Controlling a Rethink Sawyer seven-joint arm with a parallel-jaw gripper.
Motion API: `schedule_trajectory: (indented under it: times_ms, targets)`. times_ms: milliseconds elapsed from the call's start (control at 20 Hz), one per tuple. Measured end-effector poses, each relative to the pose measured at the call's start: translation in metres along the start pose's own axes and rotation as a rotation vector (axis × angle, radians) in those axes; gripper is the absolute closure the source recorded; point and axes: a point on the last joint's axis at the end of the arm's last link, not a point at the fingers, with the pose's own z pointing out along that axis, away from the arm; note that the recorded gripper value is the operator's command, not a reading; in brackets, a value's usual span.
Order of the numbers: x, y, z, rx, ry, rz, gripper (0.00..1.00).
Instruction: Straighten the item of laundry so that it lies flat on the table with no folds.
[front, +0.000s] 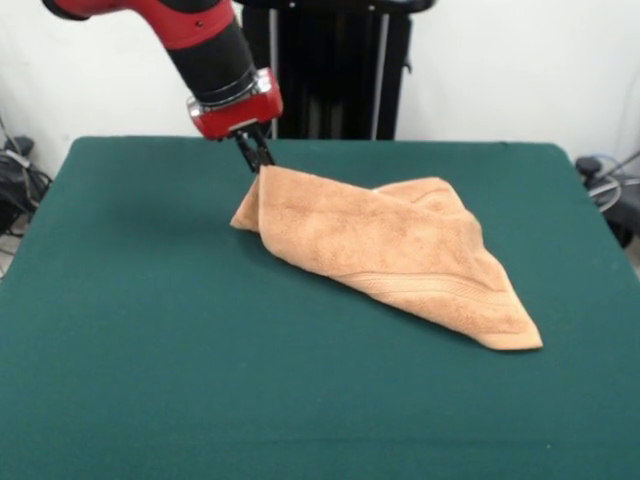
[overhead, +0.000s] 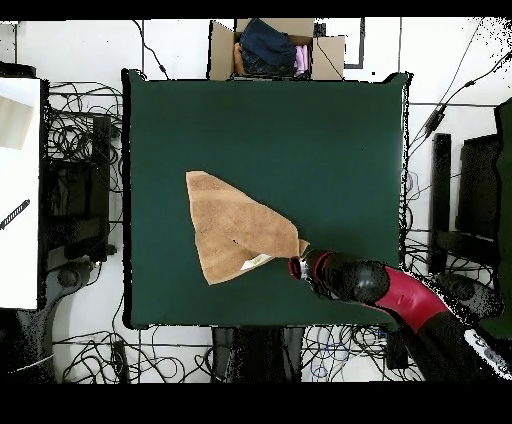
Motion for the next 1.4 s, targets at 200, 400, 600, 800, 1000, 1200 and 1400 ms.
schedule_trajectory:
  times_ms: [200, 400, 600, 800, 1000, 1200, 1400]
  targets:
    - [-0.003, -0.002, -0.003, -0.01, 0.0, 0.0, 1.0]
    - [-0.004, -0.008, -0.006, -0.014, 0.009, 0.004, 1.0]
    - [-0.004, -0.011, -0.008, -0.017, 0.016, 0.01, 1.0]
    - [-0.003, -0.017, -0.012, -0.024, 0.024, 0.02, 1.0]
    - [-0.006, -0.027, -0.017, -0.032, 0.034, 0.027, 1.0]
    - [-0.012, -0.034, -0.021, -0.049, 0.047, 0.03, 1.0]
    - [-0.017, -0.046, -0.024, -0.082, 0.065, 0.041, 1.0]
